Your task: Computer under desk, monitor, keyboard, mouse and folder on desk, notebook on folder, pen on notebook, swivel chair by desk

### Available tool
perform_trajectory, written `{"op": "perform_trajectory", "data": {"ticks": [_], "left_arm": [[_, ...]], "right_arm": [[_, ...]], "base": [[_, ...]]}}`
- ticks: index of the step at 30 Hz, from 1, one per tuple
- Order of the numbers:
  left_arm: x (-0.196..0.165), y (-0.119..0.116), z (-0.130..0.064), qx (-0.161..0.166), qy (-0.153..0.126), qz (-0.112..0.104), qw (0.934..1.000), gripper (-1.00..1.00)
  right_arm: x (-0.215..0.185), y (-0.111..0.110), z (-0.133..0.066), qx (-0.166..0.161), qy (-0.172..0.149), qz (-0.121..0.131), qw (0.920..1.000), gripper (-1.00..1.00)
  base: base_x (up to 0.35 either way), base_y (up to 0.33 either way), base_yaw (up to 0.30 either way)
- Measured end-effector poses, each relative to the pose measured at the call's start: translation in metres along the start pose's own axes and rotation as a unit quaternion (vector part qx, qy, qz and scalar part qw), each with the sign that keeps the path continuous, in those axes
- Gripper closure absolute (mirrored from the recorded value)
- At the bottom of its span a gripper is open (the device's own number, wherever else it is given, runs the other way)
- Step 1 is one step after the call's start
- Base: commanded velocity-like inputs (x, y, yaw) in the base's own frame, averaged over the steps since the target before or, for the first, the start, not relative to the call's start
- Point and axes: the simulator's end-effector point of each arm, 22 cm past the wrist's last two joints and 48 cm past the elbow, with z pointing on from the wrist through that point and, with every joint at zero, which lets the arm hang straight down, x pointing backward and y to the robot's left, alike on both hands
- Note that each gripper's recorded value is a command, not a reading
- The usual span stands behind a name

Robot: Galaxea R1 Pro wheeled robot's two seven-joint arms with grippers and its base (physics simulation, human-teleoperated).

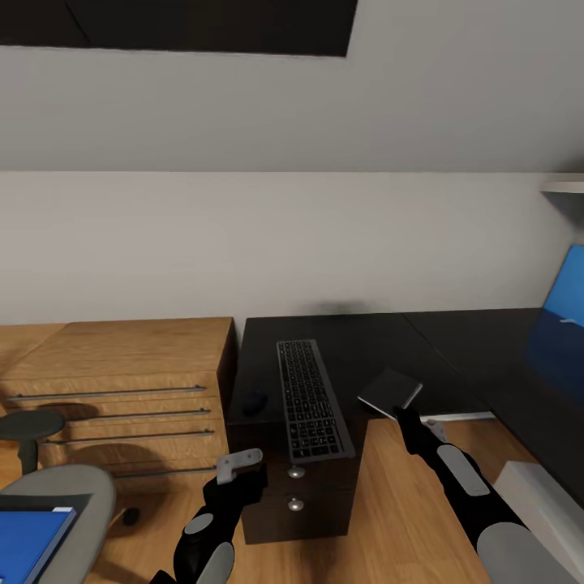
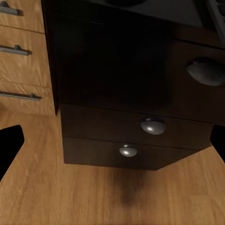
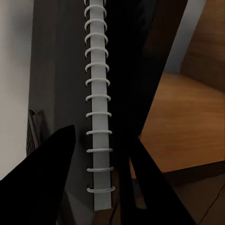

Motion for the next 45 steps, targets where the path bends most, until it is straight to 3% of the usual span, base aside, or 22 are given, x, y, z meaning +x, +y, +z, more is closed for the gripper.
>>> {"op": "perform_trajectory", "data": {"ticks": [34, 35, 36, 45], "left_arm": [[0.0003, 0.0005, 0.0001, 0.0, 0.001, 0.001, 1.0, -1.0], [0.0003, 0.0005, 0.0001, -0.001, 0.001, 0.001, 1.0, -1.0], [0.0003, 0.0005, 0.0002, 0.0, 0.001, 0.001, 1.0, -1.0], [-0.0001, 0.0005, 0.0002, 0.0, 0.0, 0.0, 1.0, -1.0]], "right_arm": [[0.0002, 0.0002, 0.0002, 0.0, -0.001, -0.001, 1.0, 1.0], [0.0002, 0.0002, 0.0002, 0.0, -0.001, -0.001, 1.0, -1.0], [0.0026, -0.0075, 0.0005, 0.008, 0.002, -0.002, 1.0, -1.0], [0.0029, -0.0074, 0.0006, 0.009, 0.002, -0.003, 1.0, -1.0]], "base": [[0.002, 0.002, 0.0], [0.0, 0.0, 0.0], [0.0, 0.0, 0.0], [0.0, 0.0, 0.0]]}}
